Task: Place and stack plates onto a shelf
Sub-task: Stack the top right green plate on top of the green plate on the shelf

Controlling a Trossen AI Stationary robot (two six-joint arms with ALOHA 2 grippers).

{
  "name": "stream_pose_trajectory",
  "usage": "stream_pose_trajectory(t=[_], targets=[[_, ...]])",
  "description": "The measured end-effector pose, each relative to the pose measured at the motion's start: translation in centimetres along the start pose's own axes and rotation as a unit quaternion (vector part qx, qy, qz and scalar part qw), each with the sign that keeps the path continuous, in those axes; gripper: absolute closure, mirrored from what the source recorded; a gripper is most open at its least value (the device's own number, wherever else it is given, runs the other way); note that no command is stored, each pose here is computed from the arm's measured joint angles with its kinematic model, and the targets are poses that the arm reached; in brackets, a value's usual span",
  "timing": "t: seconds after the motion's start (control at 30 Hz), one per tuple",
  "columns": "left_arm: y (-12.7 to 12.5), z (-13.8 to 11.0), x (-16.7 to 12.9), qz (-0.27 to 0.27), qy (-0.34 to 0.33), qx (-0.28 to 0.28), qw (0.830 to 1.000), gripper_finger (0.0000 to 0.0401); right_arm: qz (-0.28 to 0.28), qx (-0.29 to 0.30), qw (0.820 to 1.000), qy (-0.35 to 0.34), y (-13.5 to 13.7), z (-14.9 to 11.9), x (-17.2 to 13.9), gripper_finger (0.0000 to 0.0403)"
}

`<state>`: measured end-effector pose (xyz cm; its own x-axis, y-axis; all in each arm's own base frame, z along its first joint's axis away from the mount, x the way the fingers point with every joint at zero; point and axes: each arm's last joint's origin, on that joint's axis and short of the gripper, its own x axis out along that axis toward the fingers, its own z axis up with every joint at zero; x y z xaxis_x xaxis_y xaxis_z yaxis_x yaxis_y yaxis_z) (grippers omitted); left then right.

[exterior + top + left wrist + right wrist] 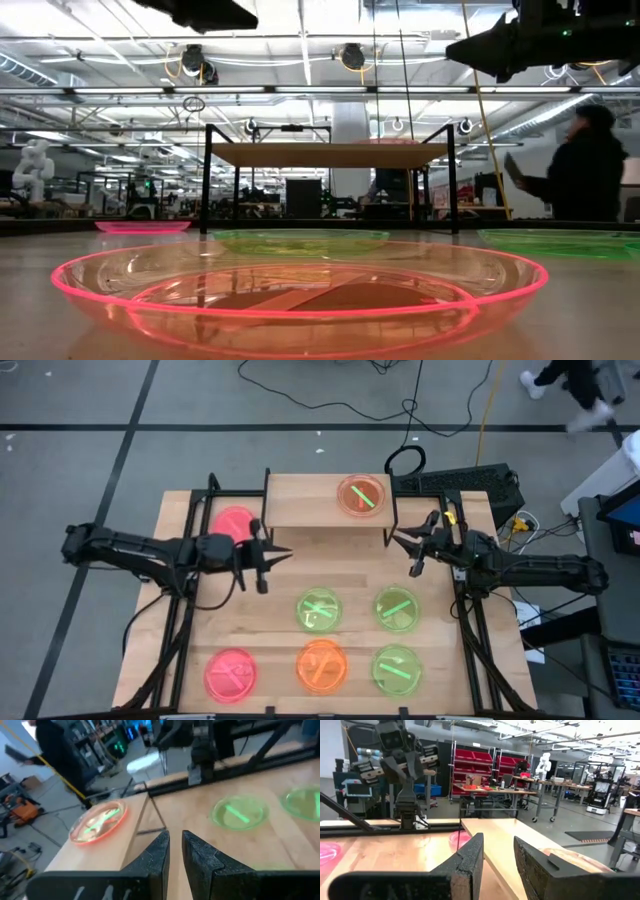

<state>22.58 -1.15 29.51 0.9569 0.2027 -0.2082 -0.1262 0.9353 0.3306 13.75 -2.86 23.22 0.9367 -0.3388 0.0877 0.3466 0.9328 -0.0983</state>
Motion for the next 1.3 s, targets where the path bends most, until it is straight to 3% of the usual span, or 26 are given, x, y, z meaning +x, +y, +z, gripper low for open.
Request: stream_pose_trajectory(t=[0.57, 1.13, 1.3], targets=[[-1.8, -6.1, -1.2, 0.019, -0.100, -0.041, 0.994, 0.0343, 0.057, 0.006, 0.997, 0.047, 0.8, -0.4, 2.3, 0.0312], [-1.9, -7.0, -1.3, 0.040, -0.102, -0.039, 0.993, 0.0343, 0.105, 0.013, 0.985, 0.134, 1.7, -0.8, 5.8, 0.0312], [-1.8, -7.1, -1.3, 0.047, -0.099, -0.036, 0.993, 0.0343, 0.150, 0.021, 0.974, 0.171, 2.1, -1.6, 6.3, 0.0312]])
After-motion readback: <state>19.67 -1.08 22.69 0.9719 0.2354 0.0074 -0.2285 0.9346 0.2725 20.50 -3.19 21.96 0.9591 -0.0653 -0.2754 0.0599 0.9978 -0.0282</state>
